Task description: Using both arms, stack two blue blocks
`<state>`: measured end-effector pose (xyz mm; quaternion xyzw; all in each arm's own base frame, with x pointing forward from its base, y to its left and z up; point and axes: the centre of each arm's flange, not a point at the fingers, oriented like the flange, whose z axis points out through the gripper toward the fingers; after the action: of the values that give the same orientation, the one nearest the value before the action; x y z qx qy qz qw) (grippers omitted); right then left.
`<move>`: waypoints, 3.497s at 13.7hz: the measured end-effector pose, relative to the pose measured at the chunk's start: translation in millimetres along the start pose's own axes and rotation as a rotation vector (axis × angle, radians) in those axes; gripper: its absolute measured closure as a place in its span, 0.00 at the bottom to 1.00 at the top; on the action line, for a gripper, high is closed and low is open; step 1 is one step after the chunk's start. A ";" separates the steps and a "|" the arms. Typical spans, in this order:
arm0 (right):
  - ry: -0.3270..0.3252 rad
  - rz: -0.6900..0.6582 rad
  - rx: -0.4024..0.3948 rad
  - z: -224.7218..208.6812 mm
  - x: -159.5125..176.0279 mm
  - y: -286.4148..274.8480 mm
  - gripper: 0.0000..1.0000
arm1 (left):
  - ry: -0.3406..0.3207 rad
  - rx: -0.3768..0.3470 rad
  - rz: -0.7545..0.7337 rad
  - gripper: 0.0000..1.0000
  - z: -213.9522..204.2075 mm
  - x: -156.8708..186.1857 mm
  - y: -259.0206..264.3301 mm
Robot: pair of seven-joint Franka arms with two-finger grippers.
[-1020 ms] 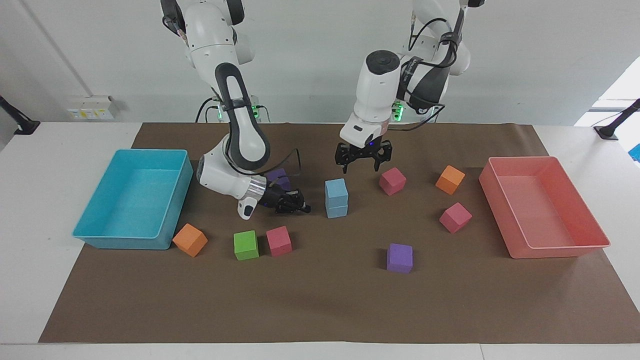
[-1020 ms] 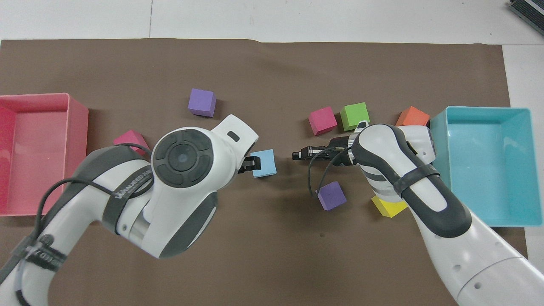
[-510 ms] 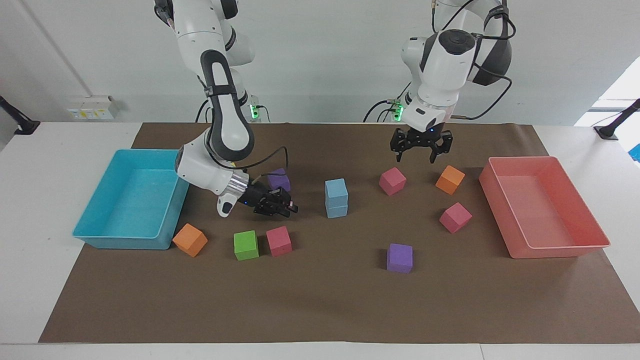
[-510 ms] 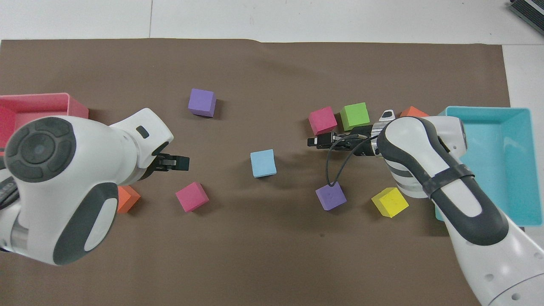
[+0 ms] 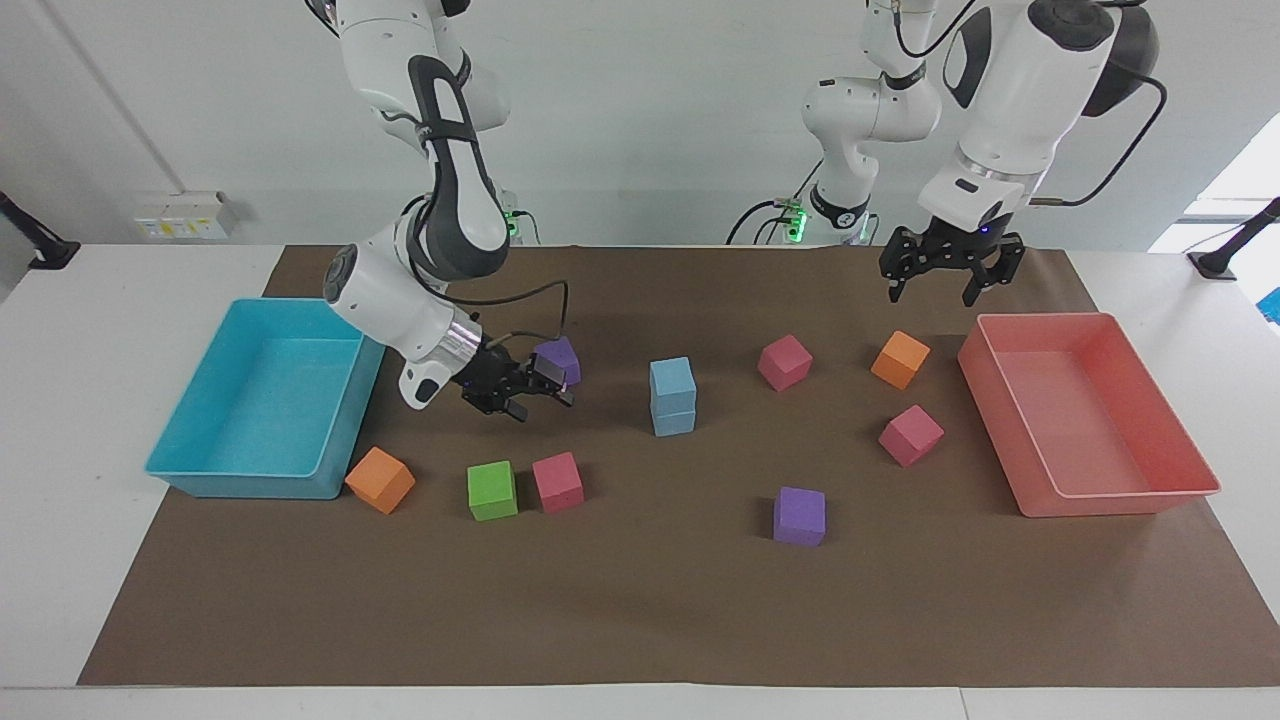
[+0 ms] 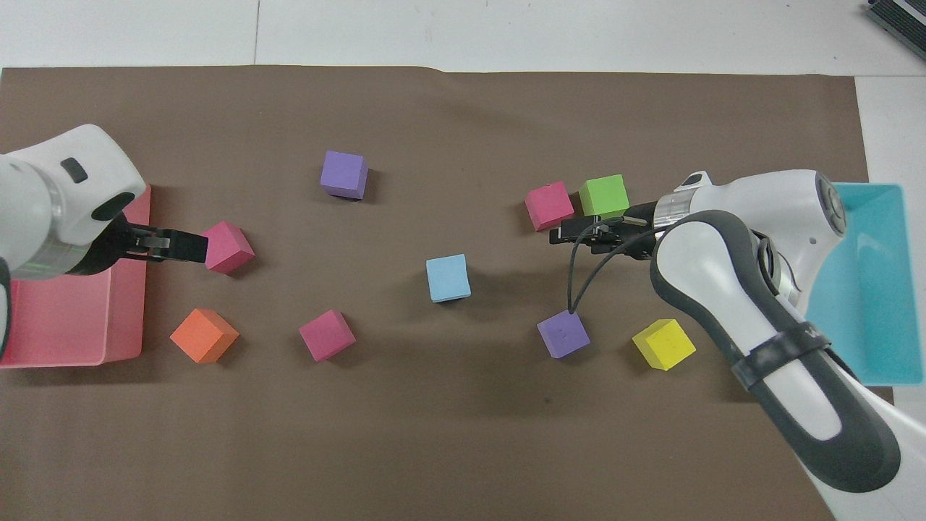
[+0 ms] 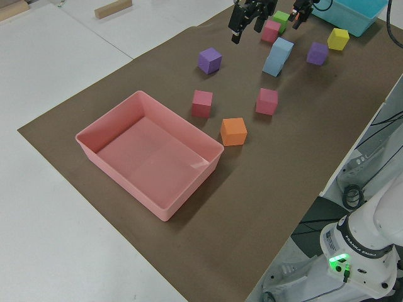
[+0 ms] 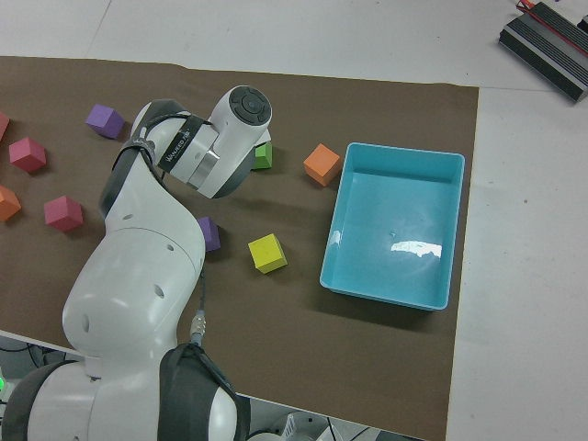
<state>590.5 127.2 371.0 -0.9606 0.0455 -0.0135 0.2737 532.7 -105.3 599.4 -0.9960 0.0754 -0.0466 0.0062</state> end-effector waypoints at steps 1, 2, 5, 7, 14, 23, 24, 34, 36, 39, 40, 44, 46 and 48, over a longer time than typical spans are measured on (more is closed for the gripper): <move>-0.001 -0.007 -0.047 -8.1 -0.1 -1.5 0.00 | 0.002 0.000 -0.006 0.00 -7.1 5.1 -4.2; -0.001 -0.025 -0.104 -15.8 0.5 -1.1 0.00 | -0.010 -0.001 -0.011 0.00 -11.5 11.3 -6.9; -0.015 -0.074 -0.269 -40.5 1.3 5.7 0.00 | -0.032 -0.012 -0.034 0.00 -18.1 33.5 -18.8; -0.056 -0.050 -0.343 -62.1 -2.1 13.2 0.00 | -0.060 -0.023 -0.050 0.00 -26.9 32.7 -33.4; -0.055 0.045 -0.518 -135.9 -4.6 48.3 0.00 | -0.130 -0.031 0.081 0.00 -53.6 0.2 -33.6; 0.010 0.068 -0.584 -272.6 -17.1 10.1 0.00 | -0.132 -0.031 0.078 0.00 -52.5 0.0 -34.8; 0.000 0.074 -0.589 -283.1 -21.1 5.5 0.00 | -0.132 -0.031 0.079 0.00 -52.5 0.0 -34.3; 0.036 -0.001 -0.608 -359.6 -76.8 -36.6 0.00 | -0.136 -0.032 0.080 0.00 -50.9 -0.1 -34.0; 0.025 -0.002 -0.609 -355.3 -78.3 -35.5 0.00 | -0.137 -0.032 0.080 0.00 -50.5 -0.1 -34.0; 0.012 0.002 -0.608 -350.2 -78.1 -32.4 0.00 | -0.137 -0.033 0.080 0.00 -50.2 -0.2 -33.9; 0.010 0.002 -0.607 -349.3 -78.3 -32.2 0.00 | -0.137 -0.033 0.080 0.00 -50.2 -0.2 -33.9; 0.010 -0.001 -0.606 -348.7 -79.2 -33.6 0.00 | -0.137 -0.033 0.079 0.00 -50.2 -0.2 -34.1; 0.010 -0.001 -0.606 -348.7 -79.5 -33.7 0.00 | -0.138 -0.033 0.079 0.00 -50.0 -0.2 -34.4; 0.006 -0.002 -0.594 -346.8 -79.8 -34.1 0.00 | -0.138 -0.033 0.079 0.00 -49.9 -0.2 -34.4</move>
<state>496.1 -18.3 683.6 -0.9987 0.0474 -0.0025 -0.0193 532.9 -71.6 649.7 -0.9931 0.1146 0.0237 -0.0032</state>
